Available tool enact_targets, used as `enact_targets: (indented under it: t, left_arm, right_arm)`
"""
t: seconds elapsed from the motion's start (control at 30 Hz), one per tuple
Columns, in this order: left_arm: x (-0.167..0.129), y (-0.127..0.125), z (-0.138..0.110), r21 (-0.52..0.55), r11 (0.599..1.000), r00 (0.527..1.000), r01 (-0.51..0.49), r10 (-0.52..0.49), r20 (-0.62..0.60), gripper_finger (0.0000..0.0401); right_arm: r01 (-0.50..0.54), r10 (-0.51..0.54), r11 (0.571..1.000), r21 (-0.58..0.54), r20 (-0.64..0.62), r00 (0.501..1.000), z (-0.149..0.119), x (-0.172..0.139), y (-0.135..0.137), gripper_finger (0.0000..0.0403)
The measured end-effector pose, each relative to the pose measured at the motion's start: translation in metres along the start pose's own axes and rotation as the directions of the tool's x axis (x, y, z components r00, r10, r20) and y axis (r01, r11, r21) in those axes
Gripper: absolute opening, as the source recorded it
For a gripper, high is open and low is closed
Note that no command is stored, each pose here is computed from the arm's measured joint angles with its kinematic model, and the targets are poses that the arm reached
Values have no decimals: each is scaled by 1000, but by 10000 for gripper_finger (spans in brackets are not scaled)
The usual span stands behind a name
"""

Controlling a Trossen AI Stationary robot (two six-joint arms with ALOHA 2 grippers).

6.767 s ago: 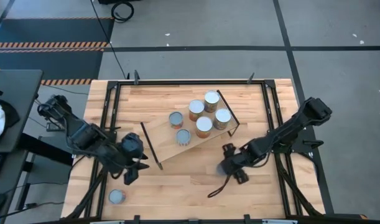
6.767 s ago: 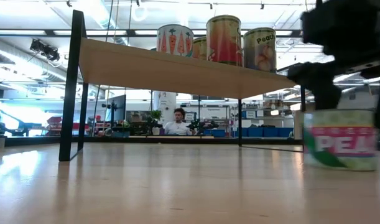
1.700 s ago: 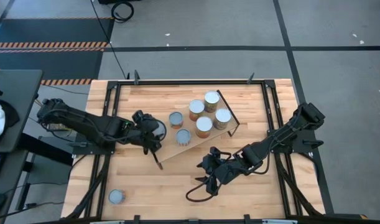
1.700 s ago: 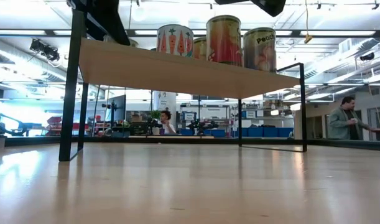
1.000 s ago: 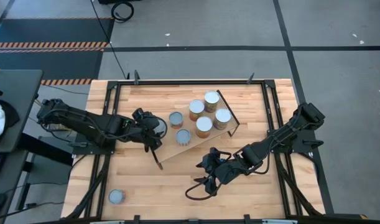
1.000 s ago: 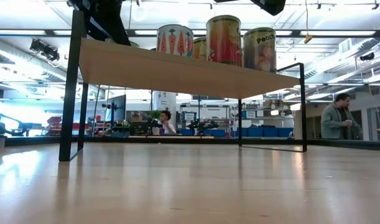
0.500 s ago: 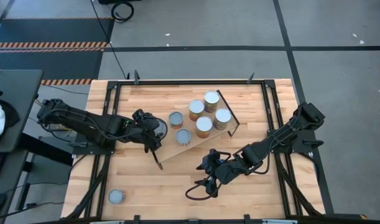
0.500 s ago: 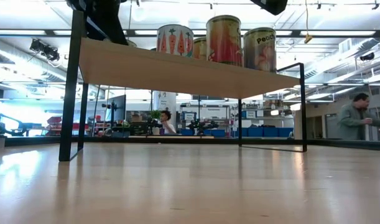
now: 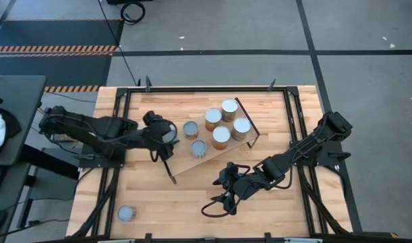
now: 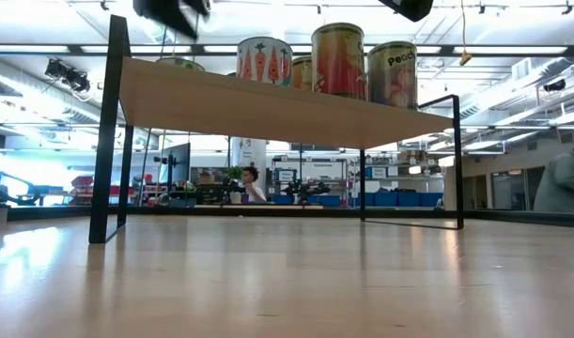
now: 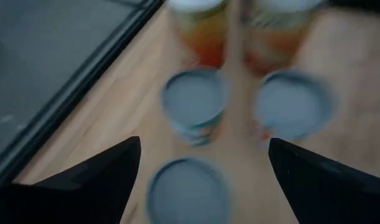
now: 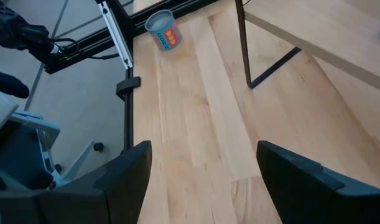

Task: Pick and place cans onto a shelf
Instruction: Put the small canned corn on the shelf

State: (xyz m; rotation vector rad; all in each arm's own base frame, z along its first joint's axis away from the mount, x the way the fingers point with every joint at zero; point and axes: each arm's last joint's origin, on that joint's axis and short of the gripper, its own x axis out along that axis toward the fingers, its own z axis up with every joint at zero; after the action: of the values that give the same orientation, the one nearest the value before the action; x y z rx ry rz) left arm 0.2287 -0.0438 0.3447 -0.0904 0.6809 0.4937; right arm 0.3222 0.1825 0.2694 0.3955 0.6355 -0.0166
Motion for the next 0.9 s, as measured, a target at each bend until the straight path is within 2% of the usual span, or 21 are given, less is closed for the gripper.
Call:
enact_targets:
  t: [0.1, 0.2, 0.33, 0.43, 0.53, 0.67, 0.73, 0.8, 0.9]
  left_arm:
    - [-23, -7, 16, -3, 989, 989, 147, -147, 28, 361]
    - [-50, -22, 22, 23, 934, 934, 357, -358, 21, 361]
    - [-82, -46, 5, 9, 818, 815, 575, -573, -84, 354]
    - [-105, -62, -22, -49, 760, 736, 648, -641, -215, 350]
    - [-114, -76, -55, -130, 754, 691, 644, -646, -326, 349]
    - [-109, -82, -91, -264, 799, 674, 540, -599, -433, 348]
    - [-101, -83, -109, -304, 823, 645, 480, -566, -513, 348]
    - [-93, -82, -125, -351, 845, 602, 402, -534, -594, 348]
    - [-85, -81, -148, -412, 871, 501, 267, -491, -713, 348]
  right_arm:
    - [-5, 5, 1000, -1, 2, 1000, 1, 0, 0, 297]
    - [-25, 25, 1000, -11, -17, 1000, 1, 1, -1, 297]
    - [-18, 18, 999, -39, -12, 1000, 2, 1, -2, 297]
    - [6, -5, 996, -84, 6, 1000, 4, 2, -4, 297]
    - [55, -51, 994, -91, 45, 998, 8, 3, -8, 297]
    - [68, -62, 996, -63, 91, 994, 15, 5, -12, 302]
    - [69, -61, 994, -81, 103, 993, 17, 5, -13, 309]
    - [73, -63, 993, -97, 104, 993, 18, 6, -14, 317]
    - [60, -52, 996, -64, 119, 992, 19, 6, -13, 330]
